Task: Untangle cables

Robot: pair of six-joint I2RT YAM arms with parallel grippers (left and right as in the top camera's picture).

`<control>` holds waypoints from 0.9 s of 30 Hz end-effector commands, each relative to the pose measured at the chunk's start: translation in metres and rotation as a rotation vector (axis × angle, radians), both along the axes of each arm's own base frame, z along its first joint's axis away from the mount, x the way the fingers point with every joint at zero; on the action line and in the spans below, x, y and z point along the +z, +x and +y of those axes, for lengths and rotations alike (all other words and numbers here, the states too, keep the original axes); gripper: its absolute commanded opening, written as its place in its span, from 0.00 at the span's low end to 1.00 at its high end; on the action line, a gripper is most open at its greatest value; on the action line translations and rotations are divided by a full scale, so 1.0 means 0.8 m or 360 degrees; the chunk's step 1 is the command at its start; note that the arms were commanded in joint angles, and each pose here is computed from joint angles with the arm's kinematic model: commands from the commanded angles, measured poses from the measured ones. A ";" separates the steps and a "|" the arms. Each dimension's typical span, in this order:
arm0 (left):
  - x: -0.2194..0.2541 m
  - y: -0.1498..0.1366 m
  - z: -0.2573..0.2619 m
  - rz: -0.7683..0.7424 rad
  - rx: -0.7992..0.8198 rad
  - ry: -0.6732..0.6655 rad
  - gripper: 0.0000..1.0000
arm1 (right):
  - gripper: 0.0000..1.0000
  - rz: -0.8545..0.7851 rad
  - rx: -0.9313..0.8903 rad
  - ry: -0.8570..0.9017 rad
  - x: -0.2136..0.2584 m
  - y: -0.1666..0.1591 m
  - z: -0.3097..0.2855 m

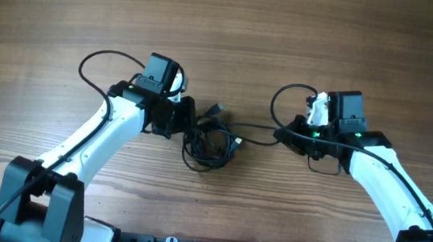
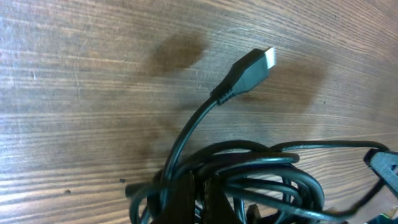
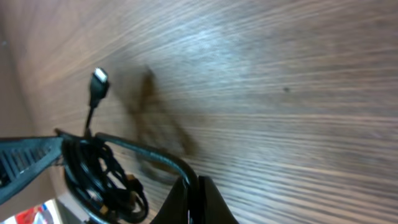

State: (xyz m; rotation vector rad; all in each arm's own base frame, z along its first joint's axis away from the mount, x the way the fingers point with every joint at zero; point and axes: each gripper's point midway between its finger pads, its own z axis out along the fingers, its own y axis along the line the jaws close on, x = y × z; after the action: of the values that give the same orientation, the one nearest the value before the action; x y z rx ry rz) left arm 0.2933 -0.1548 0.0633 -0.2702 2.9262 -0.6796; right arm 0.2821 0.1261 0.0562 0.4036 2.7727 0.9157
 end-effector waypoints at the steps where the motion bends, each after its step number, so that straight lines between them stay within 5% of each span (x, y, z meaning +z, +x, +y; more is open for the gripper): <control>1: -0.019 0.024 0.128 -0.0011 0.0448 0.0483 0.04 | 0.04 0.0023 -0.0426 -0.0617 -0.030 0.016 -0.128; 8: -0.023 0.021 0.147 0.0058 0.0573 0.0399 0.04 | 0.05 0.0054 -0.0395 -0.0560 -0.031 0.010 -0.119; 12: -0.007 0.028 0.093 -0.0060 0.0191 0.0066 0.05 | 0.04 -0.0045 -0.0128 -0.0129 -0.006 0.015 -0.055; 17: 0.024 0.015 0.022 -0.0252 -0.0351 -0.0323 0.41 | 0.04 -0.0095 0.0061 0.0201 0.023 0.011 0.011; 25: 0.025 0.006 -0.008 -0.0295 -0.0511 -0.0318 0.36 | 0.05 -0.0188 0.0156 0.0166 0.030 0.012 0.072; 27: 0.022 0.007 -0.006 -0.0298 -0.0510 -0.0281 0.36 | 0.12 -0.0240 0.0163 0.0083 0.027 0.015 0.075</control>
State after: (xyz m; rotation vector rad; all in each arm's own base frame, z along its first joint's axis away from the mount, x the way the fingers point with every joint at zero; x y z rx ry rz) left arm 0.3015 -0.1555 0.0820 0.1696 2.7707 -0.9520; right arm 0.2911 0.1804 0.0799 0.1790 2.6601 1.0782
